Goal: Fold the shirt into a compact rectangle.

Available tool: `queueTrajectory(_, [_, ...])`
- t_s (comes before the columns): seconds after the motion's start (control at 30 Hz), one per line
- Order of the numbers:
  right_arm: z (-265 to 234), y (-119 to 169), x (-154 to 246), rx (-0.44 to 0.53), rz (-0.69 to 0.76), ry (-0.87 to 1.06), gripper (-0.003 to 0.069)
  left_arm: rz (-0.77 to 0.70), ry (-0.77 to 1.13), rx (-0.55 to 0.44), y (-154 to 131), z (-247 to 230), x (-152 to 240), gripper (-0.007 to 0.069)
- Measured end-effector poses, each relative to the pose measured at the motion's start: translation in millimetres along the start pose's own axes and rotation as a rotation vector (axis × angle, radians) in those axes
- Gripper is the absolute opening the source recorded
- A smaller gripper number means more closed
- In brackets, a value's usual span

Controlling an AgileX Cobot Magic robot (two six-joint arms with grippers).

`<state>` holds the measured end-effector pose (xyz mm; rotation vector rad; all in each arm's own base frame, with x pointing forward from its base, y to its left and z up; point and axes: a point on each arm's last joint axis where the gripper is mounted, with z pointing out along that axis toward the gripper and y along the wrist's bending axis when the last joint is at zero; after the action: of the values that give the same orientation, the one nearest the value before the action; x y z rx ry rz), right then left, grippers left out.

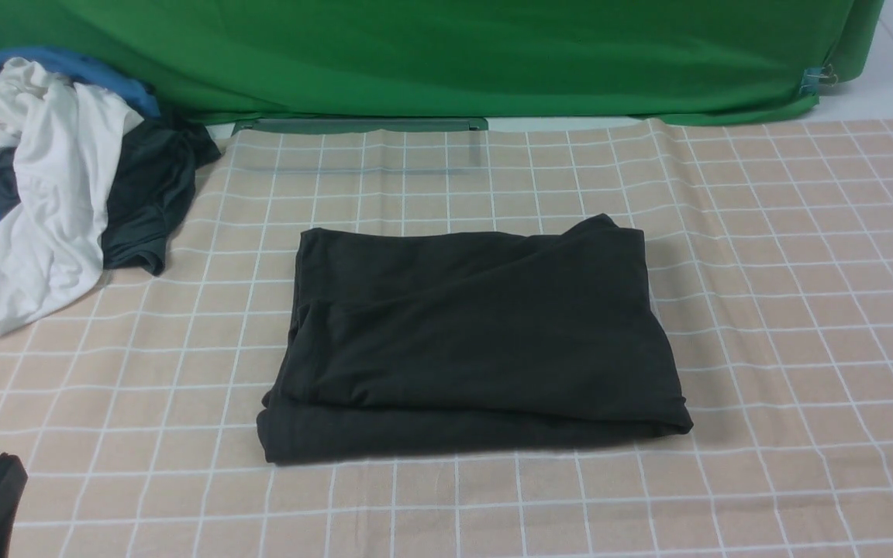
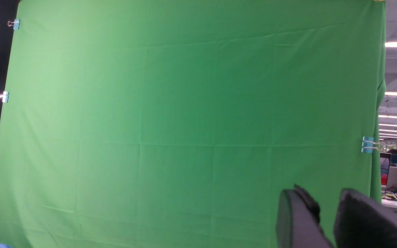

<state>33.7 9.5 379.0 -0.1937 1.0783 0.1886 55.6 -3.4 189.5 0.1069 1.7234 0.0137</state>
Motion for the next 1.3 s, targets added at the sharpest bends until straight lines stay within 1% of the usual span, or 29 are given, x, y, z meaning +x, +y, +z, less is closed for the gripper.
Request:
queueTrajectory(0.2, [-2.0, 0.2, 1.8, 0.0, -0.019, 0.025, 0.0218, 0.0, 0.0, 0.0, 0.0, 0.0, 0.0, 0.002])
queueTrajectory(0.3, [-5.3, -0.4, 14.8, 0.035, -0.056, 0.127, 0.0223, 0.0, 0.0, 0.0, 0.0, 0.0, 0.0, 0.002])
queueTrajectory(0.37, [-8.5, -1.8, 40.8, 0.083, -0.084, 0.252, 0.023, 0.0, 0.0, 0.0, 0.0, 0.0, 0.0, 0.002])
queueTrajectory(0.4, [-8.5, -1.8, 40.8, 0.083, -0.084, 0.252, 0.023, 0.0, 0.0, 0.0, 0.0, 0.0, 0.0, 0.002])
queueTrajectory(0.43, [-12.4, -3.5, 60.3, 0.122, -0.108, 0.328, 0.0233, 0.0, 0.0, 0.0, 0.0, 0.0, 0.0, 0.002])
queueTrajectory(0.53, [-27.8, -6.3, 111.2, 0.179, -0.138, 0.503, 0.0235, 0.0, 0.0, 0.0, 0.0, 0.0, 0.0, 0.002])
queueTrajectory(0.63, [-48.8, -4.7, 153.1, 0.189, -0.129, 0.618, 0.0235, 0.001, 0.002, 0.0, 0.0, 0.0, 0.2, 0.002])
queueTrajectory(0.73, [-64.5, -1.9, 174.7, 0.189, -0.111, 0.655, 0.0235, 0.003, 0.004, 0.0, 0.0, 0.0, 0.4, 0.002])
queueTrajectory(0.8, [-69.9, -0.6, 178.8, 0.191, -0.092, 0.669, 0.0235, 0.003, 0.005, 0.0, 0.0, 0.0, 0.5, 0.002])
queueTrajectory(1.3, [-71.3, -0.2, 179.1, 0.193, -0.084, 0.67, 0.0235, 0.003, 0.005, 0.0, 0.0, -0.1, 0.5, 0.002])
